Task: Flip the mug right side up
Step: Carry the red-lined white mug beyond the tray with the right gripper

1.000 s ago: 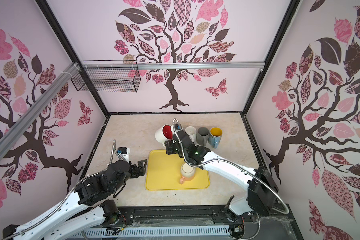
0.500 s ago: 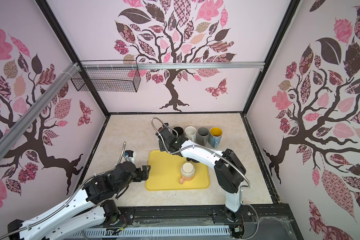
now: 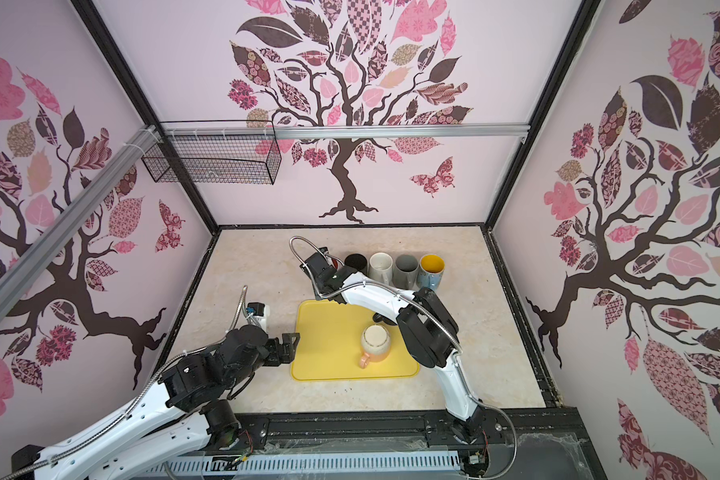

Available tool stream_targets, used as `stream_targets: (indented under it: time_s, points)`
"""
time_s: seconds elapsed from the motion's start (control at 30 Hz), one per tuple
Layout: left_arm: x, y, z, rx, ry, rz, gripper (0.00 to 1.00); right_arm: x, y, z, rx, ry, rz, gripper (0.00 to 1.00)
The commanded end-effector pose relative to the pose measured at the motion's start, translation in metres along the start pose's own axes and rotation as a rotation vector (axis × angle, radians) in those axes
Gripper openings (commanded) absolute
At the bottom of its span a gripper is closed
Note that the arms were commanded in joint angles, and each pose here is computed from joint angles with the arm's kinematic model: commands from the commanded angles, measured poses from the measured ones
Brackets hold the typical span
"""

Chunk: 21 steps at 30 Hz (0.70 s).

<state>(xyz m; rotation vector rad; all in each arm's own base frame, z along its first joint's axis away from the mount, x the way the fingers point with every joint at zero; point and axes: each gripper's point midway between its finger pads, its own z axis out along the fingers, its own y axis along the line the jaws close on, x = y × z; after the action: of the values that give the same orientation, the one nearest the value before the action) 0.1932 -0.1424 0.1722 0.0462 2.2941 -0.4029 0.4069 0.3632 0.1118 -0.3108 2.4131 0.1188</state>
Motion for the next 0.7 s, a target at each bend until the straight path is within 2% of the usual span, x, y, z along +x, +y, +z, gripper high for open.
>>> stream_targets:
  time_s: [0.0, 0.67]
  points:
    - [0.006, 0.003, 0.004, -0.008, 0.016, 0.027, 0.96, -0.023, -0.005, 0.008, 0.026, -0.055, 0.025, 0.0]
    - [0.009, 0.002, 0.007, -0.008, 0.028, 0.034, 0.96, -0.014, -0.015, 0.04, 0.057, -0.037, 0.059, 0.0]
